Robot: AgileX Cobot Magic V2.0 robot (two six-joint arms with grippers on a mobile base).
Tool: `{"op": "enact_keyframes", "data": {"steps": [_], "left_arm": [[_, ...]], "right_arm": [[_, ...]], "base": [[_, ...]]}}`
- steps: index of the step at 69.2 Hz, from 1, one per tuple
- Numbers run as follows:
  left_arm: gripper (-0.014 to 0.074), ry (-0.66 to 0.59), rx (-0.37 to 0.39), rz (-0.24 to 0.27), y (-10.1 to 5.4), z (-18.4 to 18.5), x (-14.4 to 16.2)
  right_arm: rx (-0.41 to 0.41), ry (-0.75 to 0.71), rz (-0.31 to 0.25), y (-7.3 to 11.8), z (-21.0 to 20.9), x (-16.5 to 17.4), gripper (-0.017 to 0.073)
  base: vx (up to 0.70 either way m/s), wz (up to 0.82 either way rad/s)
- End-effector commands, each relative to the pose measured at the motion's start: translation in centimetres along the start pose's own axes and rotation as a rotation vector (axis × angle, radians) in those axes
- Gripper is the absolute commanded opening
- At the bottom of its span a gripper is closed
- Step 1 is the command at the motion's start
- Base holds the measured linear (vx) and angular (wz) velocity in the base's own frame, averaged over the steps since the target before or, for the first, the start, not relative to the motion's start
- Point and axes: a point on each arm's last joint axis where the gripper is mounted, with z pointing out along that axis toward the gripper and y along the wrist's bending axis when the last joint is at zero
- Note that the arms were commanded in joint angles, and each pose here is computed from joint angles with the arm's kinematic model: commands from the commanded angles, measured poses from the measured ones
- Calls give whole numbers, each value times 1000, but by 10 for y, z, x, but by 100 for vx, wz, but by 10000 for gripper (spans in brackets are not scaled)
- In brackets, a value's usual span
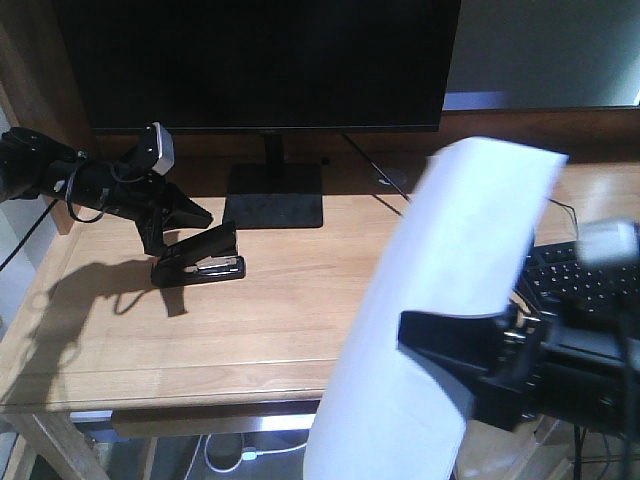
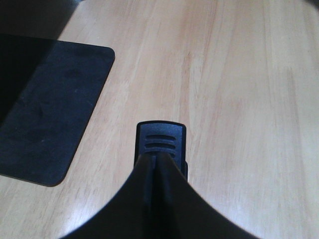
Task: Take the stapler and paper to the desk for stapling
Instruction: 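Bring the right gripper with the white paper over the desk beside the stapler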
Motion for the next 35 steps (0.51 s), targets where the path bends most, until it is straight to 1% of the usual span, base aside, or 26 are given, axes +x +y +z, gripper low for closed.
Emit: {"op": "enact_keyframes", "data": {"steps": [1, 3, 13, 18, 24, 28, 35], "left_arm": [[-6, -79, -45, 37, 1, -21, -36], [-6, -79, -45, 37, 1, -21, -36], [-6, -79, -45, 37, 1, -21, -36], [-6, -79, -45, 37, 1, -21, -36], [-6, -79, -45, 37, 1, -21, -36], [-6, -79, -45, 37, 1, -21, -36], [-6, -79, -45, 37, 1, -21, -36]], "right_arm": [[-23, 76, -35, 3, 9, -19, -2], [-28, 106, -44, 1, 15, -22, -2], [-77, 179, -19, -7, 42, -37, -2], [-102, 216, -22, -8, 59, -40, -2], [-142, 265, -49, -6, 81, -41, -2], [-179, 297, -78, 1, 96, -40, -2], [-213, 343, -94, 7, 122, -37, -2]], "base": [[0, 0], [0, 0], [0, 0], [0, 0], [0, 0], [0, 0], [0, 0]]}}
